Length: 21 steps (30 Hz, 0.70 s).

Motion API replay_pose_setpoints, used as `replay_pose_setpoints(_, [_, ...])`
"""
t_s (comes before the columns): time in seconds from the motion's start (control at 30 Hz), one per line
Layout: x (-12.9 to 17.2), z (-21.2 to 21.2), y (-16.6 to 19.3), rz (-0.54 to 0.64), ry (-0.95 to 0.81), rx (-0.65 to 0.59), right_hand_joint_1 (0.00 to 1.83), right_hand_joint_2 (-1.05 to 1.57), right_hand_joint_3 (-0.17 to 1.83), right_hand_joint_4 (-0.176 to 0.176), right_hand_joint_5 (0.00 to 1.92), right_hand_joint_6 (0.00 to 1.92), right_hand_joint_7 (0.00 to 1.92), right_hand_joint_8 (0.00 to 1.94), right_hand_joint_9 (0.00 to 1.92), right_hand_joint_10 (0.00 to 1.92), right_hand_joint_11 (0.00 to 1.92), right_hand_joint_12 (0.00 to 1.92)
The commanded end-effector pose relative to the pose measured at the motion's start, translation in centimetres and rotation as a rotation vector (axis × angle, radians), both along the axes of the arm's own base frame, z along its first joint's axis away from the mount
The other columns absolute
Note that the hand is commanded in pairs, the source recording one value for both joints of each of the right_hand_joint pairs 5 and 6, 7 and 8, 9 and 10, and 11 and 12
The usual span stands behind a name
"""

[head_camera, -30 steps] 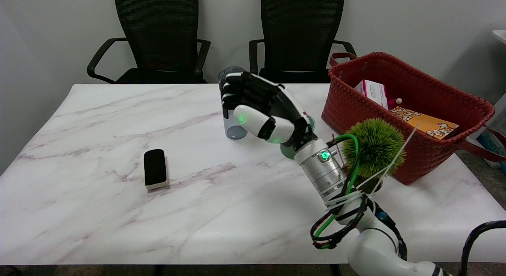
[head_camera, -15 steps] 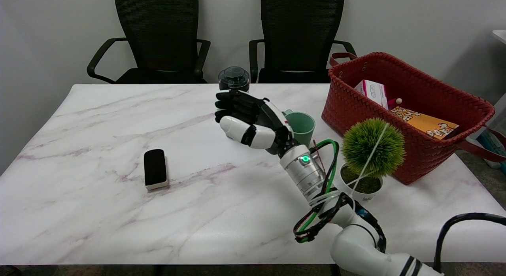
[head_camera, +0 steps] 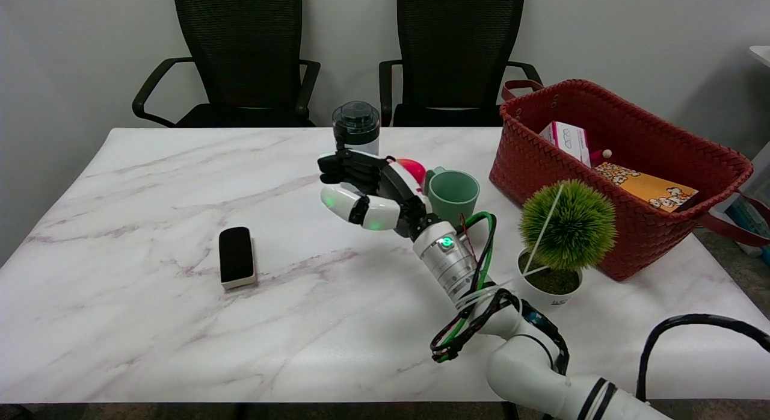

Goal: Pick up the black water bottle.

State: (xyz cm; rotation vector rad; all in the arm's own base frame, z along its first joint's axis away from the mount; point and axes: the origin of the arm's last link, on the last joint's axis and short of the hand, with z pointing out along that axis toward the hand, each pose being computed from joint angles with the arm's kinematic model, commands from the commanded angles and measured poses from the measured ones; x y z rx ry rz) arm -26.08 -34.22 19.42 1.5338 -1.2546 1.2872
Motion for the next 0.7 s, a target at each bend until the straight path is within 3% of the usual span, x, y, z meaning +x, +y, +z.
replay_pose_setpoints(0.03, [0.2,-1.2,-1.7,0.028,0.080,-0.035,0.97,0.45,0.84,0.000,0.67,0.67,0.56,0.56,0.59,0.59,0.30,0.30])
replay_pose_setpoints(0.33, [0.9,0.2,-1.7,0.076,0.125,-0.110,0.97,0.44,0.84,0.000,0.65,0.65,0.56,0.56,0.59,0.59,0.28,0.28])
replay_pose_setpoints(0.47, [1.1,0.8,-1.4,0.109,0.119,-0.159,0.98,0.32,0.90,0.000,0.33,0.33,0.49,0.49,0.54,0.54,0.32,0.32])
replay_pose_setpoints(0.57, [1.0,1.4,-0.8,0.120,0.109,-0.199,0.97,0.24,0.93,0.000,0.17,0.17,0.48,0.48,0.55,0.55,0.46,0.46])
replay_pose_setpoints(0.7, [0.3,1.9,-0.1,0.107,0.098,-0.232,0.97,0.20,0.92,0.000,0.15,0.15,0.48,0.48,0.56,0.56,0.54,0.54])
